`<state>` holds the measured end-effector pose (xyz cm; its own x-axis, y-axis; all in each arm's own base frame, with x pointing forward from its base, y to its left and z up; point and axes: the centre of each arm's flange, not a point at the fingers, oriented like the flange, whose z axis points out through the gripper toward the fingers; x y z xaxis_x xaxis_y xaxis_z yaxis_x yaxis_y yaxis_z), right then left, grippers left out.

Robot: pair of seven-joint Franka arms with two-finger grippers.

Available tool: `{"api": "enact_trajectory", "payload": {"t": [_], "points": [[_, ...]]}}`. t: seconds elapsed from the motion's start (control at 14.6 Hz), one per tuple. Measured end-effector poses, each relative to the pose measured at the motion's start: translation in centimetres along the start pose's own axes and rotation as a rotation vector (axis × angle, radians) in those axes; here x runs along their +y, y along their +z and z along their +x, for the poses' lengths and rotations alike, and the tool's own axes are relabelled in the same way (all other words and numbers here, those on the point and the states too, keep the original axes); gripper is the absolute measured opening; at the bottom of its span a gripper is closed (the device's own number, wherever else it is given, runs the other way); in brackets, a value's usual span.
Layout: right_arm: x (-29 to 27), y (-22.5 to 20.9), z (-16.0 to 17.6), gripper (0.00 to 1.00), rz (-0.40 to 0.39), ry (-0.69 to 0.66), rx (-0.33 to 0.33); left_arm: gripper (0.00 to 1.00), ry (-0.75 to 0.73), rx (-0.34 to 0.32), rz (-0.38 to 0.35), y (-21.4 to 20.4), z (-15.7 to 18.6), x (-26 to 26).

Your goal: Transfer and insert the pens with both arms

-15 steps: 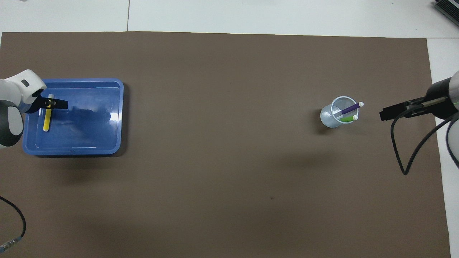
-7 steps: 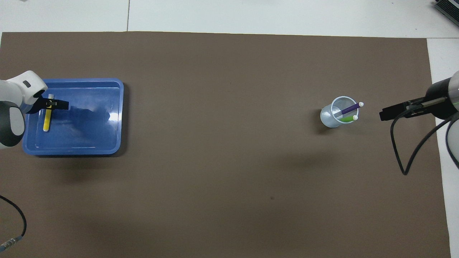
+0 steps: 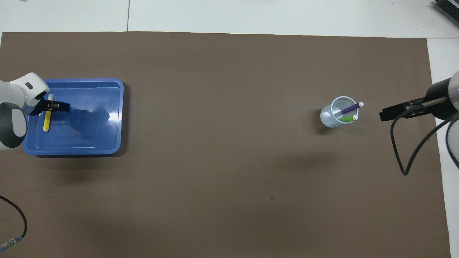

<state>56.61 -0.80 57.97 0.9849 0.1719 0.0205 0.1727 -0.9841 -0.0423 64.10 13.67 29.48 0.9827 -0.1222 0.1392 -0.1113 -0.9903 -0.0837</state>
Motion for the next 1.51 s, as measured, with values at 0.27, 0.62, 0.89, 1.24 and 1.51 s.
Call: {"api": "enact_trajectory", "payload": {"t": [0.27,0.62,0.89,1.24,1.51], "points": [[0.0,0.0,0.0,1.00,0.000,0.000,0.000,0.73,0.002,0.000,-0.002,0.0,0.0,0.2],[0.0,0.0,0.0,1.00,0.000,0.000,0.000,0.57,-0.009,-0.004,-0.015,-0.3,0.2,0.3],[0.0,0.0,0.0,1.00,0.000,0.000,0.000,0.39,-0.018,-0.013,-0.023,-0.6,0.4,0.2],[0.0,0.0,0.0,1.00,0.000,0.000,0.000,0.17,-0.014,-0.013,-0.026,-0.6,0.5,0.5],[0.0,0.0,0.0,1.00,0.000,0.001,-0.001,0.17,-0.025,-0.027,-0.047,-1.4,1.1,0.8]]}}
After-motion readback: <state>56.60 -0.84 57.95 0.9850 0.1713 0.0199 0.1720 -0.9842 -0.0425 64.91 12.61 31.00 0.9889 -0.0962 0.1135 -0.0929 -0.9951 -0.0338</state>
